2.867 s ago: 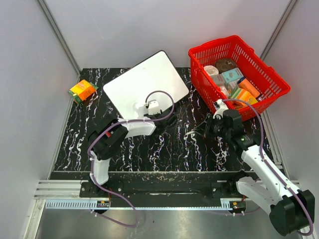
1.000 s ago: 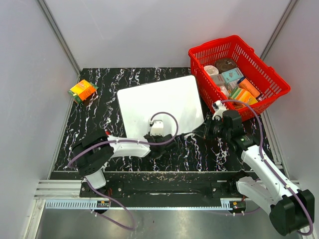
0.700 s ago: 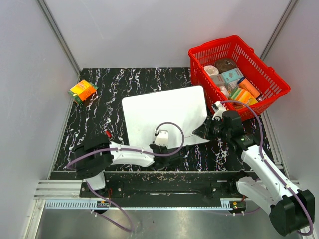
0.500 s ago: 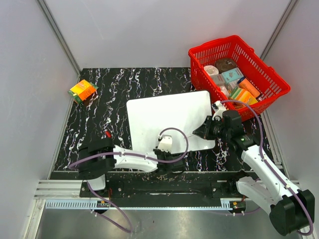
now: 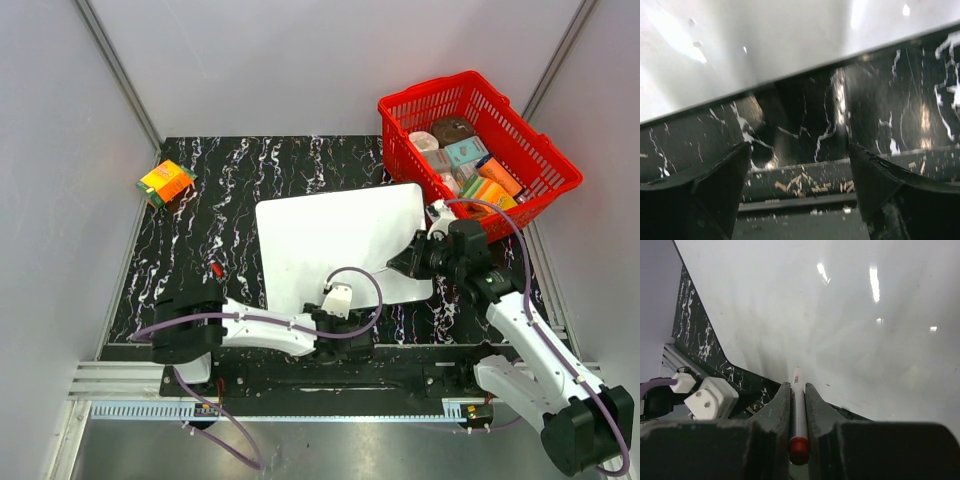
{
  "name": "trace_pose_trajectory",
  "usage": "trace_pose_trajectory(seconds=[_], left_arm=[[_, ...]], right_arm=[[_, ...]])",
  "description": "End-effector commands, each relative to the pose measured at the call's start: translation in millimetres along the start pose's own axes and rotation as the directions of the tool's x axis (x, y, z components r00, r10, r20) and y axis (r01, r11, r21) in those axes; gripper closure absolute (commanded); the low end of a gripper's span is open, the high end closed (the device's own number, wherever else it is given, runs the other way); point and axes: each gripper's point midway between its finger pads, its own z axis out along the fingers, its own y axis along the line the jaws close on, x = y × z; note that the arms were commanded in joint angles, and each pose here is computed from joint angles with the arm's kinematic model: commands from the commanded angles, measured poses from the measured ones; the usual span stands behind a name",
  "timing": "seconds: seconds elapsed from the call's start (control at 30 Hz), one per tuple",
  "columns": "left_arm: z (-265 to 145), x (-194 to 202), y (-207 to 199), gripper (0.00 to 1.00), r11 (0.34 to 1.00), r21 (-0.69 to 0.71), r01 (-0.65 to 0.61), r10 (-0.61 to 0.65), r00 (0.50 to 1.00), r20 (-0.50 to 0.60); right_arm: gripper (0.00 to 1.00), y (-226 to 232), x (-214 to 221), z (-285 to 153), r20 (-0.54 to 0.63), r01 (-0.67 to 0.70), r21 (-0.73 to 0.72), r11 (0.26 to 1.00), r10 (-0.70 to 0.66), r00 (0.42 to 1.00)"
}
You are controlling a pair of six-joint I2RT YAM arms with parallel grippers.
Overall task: Write a sentence on the whiteboard
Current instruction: Move the whiteboard to the center of the board, then hold the whiteboard at the center of the board.
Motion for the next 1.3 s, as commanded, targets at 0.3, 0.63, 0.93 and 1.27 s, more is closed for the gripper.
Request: trace_pose_trajectory(seconds=[0.3,0.63,0.93,1.27], left_arm=[[-87,41,-36,0.02,0.919,0.354,-0.173,0.232,0.964,-0.132],[-160,-20,-56,0.01,0.621,0.783,-0.034,0.042,0.999,0.010],[-178,-133,-19,0.01,0.478,0.878,-0.016,-0.246,0.957,0.152],[-157,-222,24,0.01,0.587,0.808,-0.047,-0.313,0.908,0.280]], right_arm=[[1.00,32,-34,-21,0.096,0.044,-0.072,0.996,-0.037,0.995],[1.00,32,-35,-23,0.106,0.057,-0.064,0.996,-0.050,0.993],[1.00,31,-36,-25,0.118,0.041,-0.055,0.998,-0.034,0.992],[1.00,27,-30,-25,0.098,0.044,-0.041,0.998,-0.040,0.994]])
